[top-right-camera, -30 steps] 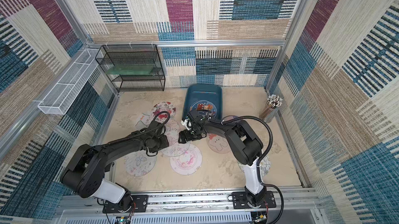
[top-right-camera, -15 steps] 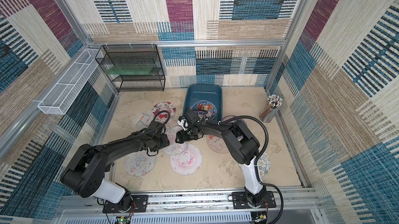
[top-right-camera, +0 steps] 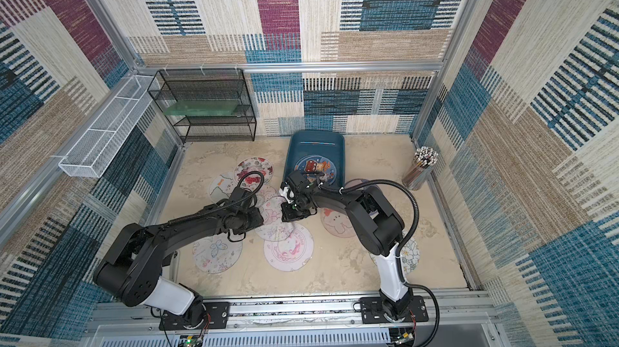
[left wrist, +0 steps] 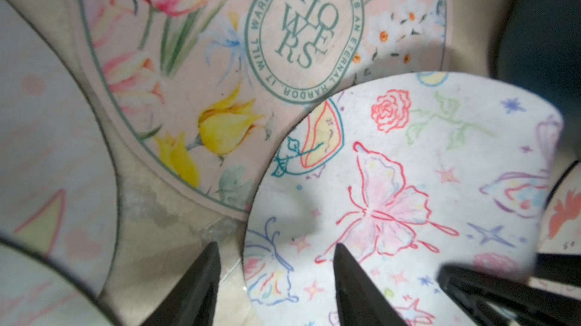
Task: Put the coasters into the storage box
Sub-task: Pick up the coaster from the center of the board, then place the coaster in the storage box.
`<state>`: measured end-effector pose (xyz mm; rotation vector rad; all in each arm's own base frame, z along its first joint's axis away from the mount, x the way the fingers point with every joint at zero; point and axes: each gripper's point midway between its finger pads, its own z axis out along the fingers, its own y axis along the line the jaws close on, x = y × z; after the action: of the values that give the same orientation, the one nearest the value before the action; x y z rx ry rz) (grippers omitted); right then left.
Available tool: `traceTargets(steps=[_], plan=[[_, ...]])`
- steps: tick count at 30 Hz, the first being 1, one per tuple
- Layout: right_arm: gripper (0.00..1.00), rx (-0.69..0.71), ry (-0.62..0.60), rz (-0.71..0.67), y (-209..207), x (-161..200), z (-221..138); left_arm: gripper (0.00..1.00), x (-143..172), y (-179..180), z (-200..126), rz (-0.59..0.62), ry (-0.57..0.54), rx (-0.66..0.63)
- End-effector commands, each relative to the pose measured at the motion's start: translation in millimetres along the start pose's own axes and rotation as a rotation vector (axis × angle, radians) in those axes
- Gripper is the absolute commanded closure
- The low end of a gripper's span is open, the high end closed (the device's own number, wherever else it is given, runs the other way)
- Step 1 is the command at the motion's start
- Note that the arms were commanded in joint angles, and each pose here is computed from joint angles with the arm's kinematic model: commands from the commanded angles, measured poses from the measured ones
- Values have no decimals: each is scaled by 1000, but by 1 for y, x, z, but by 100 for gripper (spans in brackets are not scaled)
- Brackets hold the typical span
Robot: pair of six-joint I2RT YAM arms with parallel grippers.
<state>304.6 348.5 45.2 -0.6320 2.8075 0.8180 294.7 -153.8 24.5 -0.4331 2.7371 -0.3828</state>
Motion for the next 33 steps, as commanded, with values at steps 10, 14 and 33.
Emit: traceTargets(steps=[10, 14, 33], plan=[[87, 16, -79, -27, 29, -35, -71, 33, 23, 14, -19, -29, 101, -29], [87, 20, -140, -29, 33, -54, -115, 28, 17, 11, -31, -35, 72, -5], [86, 25, -338, 123, -84, -163, -161, 24, 7, -3, -45, -21, 55, 32]])
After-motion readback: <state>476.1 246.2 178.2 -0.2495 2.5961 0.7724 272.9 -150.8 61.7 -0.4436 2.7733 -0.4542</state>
